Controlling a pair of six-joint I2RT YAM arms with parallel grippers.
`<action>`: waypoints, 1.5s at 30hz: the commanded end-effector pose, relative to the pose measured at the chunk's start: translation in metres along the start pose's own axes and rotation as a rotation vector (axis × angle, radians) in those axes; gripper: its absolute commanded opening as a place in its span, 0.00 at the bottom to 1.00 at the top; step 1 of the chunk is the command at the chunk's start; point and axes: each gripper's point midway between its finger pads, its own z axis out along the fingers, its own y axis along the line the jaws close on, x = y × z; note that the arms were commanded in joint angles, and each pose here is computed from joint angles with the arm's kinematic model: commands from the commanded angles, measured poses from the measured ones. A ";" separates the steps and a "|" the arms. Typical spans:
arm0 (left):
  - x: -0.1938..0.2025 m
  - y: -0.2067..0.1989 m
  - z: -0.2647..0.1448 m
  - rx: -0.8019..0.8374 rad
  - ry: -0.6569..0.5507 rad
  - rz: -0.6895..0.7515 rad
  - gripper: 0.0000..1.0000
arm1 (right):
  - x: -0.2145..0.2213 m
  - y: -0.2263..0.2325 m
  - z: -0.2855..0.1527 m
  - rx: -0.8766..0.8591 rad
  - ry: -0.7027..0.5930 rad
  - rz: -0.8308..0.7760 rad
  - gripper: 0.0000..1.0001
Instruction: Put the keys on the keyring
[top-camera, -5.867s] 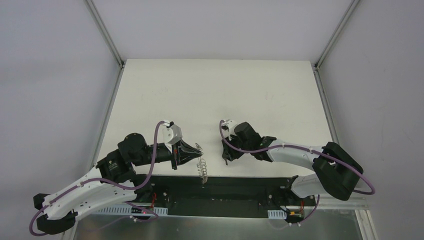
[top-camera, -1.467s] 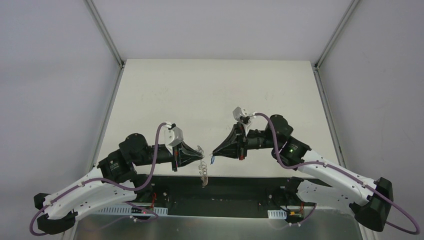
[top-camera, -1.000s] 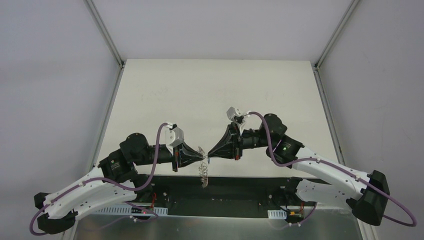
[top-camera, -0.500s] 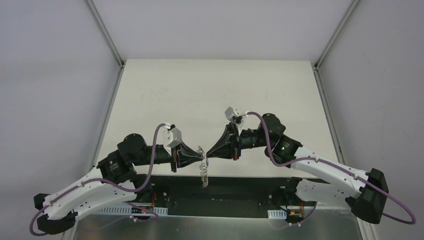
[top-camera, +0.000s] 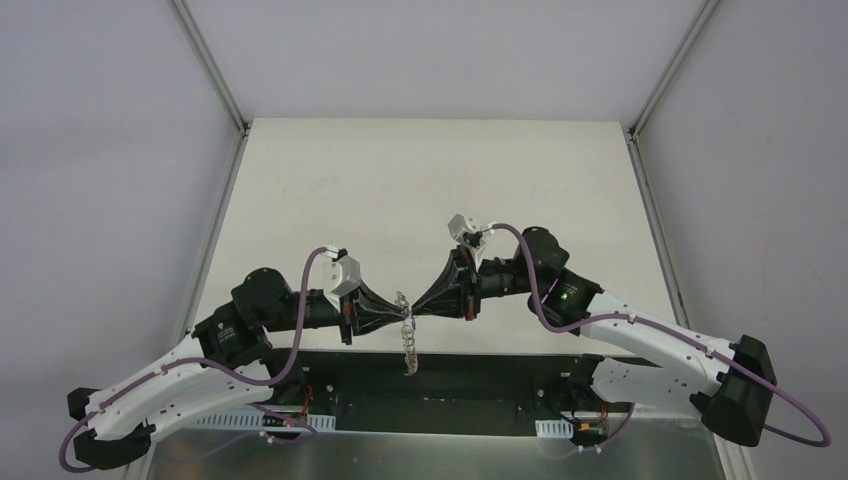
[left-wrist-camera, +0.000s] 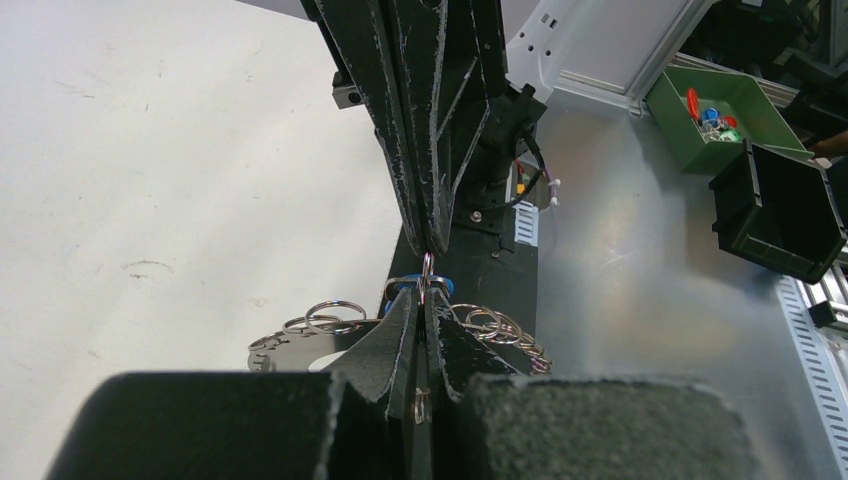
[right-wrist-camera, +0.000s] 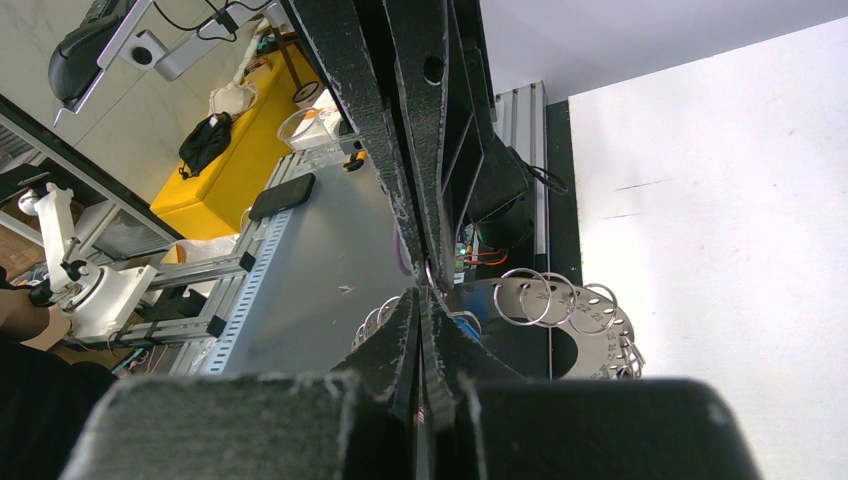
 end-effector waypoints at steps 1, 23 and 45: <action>-0.023 -0.013 -0.001 0.062 -0.091 0.047 0.00 | -0.023 0.012 0.002 -0.032 -0.064 -0.067 0.00; -0.025 -0.020 -0.006 0.092 -0.118 0.055 0.00 | -0.018 0.007 0.000 -0.009 -0.085 -0.029 0.00; -0.025 -0.020 -0.007 0.091 -0.124 0.058 0.00 | -0.003 0.002 0.000 -0.008 -0.073 0.014 0.00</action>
